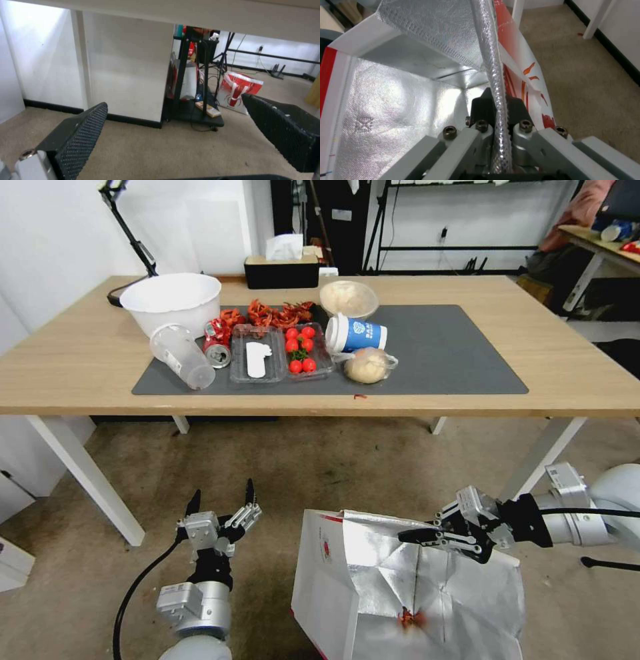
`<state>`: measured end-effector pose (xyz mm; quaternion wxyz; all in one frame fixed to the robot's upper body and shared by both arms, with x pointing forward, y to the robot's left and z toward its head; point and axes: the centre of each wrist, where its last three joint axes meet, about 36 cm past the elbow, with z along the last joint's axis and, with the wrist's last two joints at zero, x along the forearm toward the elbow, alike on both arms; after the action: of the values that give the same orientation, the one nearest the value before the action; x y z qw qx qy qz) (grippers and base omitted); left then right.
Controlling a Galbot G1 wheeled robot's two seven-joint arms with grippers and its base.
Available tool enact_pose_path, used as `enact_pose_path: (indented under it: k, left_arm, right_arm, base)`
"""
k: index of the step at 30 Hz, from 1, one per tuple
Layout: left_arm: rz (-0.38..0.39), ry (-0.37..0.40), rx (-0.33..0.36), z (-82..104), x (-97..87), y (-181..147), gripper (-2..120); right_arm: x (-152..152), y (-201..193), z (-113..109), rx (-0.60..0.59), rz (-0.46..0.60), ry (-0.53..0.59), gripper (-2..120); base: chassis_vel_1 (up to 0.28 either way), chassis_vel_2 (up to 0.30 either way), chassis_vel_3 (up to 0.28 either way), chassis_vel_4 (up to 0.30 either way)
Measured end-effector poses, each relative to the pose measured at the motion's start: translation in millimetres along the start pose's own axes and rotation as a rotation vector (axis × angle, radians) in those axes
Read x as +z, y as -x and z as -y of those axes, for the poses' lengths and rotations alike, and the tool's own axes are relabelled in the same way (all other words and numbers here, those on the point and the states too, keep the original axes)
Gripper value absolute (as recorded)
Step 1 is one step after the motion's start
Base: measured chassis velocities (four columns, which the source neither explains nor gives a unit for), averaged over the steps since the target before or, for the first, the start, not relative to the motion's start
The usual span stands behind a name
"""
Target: Pick up the food delivery bag from the floor and place it on the table.
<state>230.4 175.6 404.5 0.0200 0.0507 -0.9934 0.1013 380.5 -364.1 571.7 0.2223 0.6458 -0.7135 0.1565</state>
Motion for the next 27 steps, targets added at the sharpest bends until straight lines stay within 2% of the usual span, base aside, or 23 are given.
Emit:
enact_pose_path:
  k: [27]
  left_arm:
    - [0.003, 0.0, -0.003, 0.8, -1.2, -0.6, 100]
  right_arm:
    - [-1.5, 0.0, -0.4, -0.012, 0.0, -0.001, 0]
  base:
    - [0.0, 0.0, 0.0, 0.0]
